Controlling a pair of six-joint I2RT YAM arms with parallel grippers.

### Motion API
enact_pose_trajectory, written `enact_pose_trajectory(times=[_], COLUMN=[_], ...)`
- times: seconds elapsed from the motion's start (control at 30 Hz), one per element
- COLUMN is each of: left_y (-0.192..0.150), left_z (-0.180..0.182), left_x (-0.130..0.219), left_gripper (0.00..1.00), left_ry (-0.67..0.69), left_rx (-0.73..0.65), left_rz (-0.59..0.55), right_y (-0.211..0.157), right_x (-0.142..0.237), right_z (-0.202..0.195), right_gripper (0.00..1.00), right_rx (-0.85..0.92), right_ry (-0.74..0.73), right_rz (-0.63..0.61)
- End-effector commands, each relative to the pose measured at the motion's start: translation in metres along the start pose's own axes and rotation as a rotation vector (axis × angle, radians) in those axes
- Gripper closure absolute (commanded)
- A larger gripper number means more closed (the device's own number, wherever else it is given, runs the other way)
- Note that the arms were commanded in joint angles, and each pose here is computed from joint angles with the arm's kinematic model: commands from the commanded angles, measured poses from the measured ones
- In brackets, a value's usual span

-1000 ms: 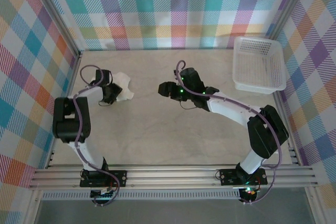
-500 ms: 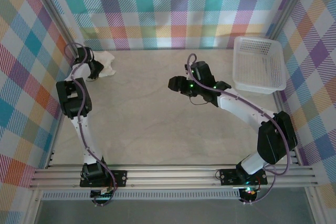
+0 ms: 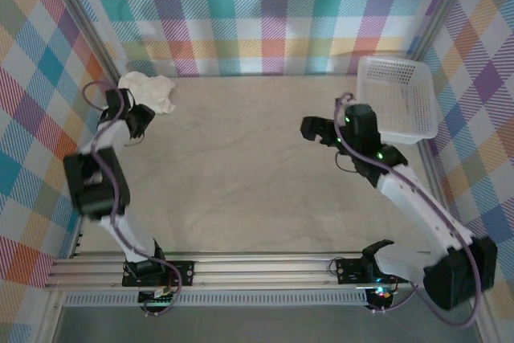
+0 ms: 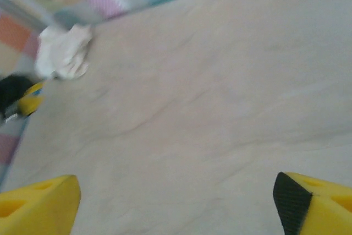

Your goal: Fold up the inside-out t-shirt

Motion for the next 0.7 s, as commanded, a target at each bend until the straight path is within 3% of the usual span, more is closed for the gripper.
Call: enact_pose_trajectory(times=[0.0,0.1,0.17,0.33,0.43,0.47,0.53,0.6,0.67], left_y=[-0.006,-0.051,-0.075,-0.108,-0.127,-0.132,-0.132,-0.131,-0.129], left_z=[-0.034,-0.03,-0.029,0.015,0.016,0.015,0.015,0.005,0.001], left_x=[0.079,0.118,0.125,0.109,0.096,0.09,0.075,0.064,0.047], left_gripper=[0.4,0.14,0.04,0.0,0.0,0.0,0.0,0.0,0.0], left_ry=[-0.109,-0.037,-0.088,-0.057,-0.137,-0.148,-0.133,-0.207,-0.22], left_rx=[-0.105,-0.355,-0.496,-0.589,-0.693,-0.739,-0.774,-0.772,-0.779], left_rz=[-0.209,-0.324,-0.406,-0.425,-0.432,-0.424,-0.42,-0.404,-0.375], right_y=[0.001,-0.004,-0.016,-0.039,-0.04,-0.044,-0.042,-0.051,-0.055], right_x=[0.0,0.001,-0.007,-0.062,-0.097,-0.096,-0.085,-0.08,-0.08], right_z=[-0.072,-0.128,-0.153,-0.192,-0.193,-0.194,-0.187,-0.19,-0.191], right_gripper=[0.0,0.0,0.0,0.0,0.0,0.0,0.0,0.0,0.0], right_rx=[0.134,0.189,0.242,0.249,0.252,0.235,0.226,0.227,0.212], right_ry=[-0.281,-0.53,-0.609,-0.559,-0.444,-0.438,-0.333,-0.278,-0.287], right_rz=[-0.173,-0.279,-0.25,-0.162,-0.113,-0.083,-0.17,-0.267,-0.212])
Point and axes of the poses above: each hand's point on the last joint's axis, 136 mm out from that joint toward the fingers, its own x axis back along the fingers, its own z axis along the line the jaws close on, y = z × x, the point moved 1 cm from there along x, back along the fingers, and after that the axes turned 3 degrees about -x, right-handed, at the moved point
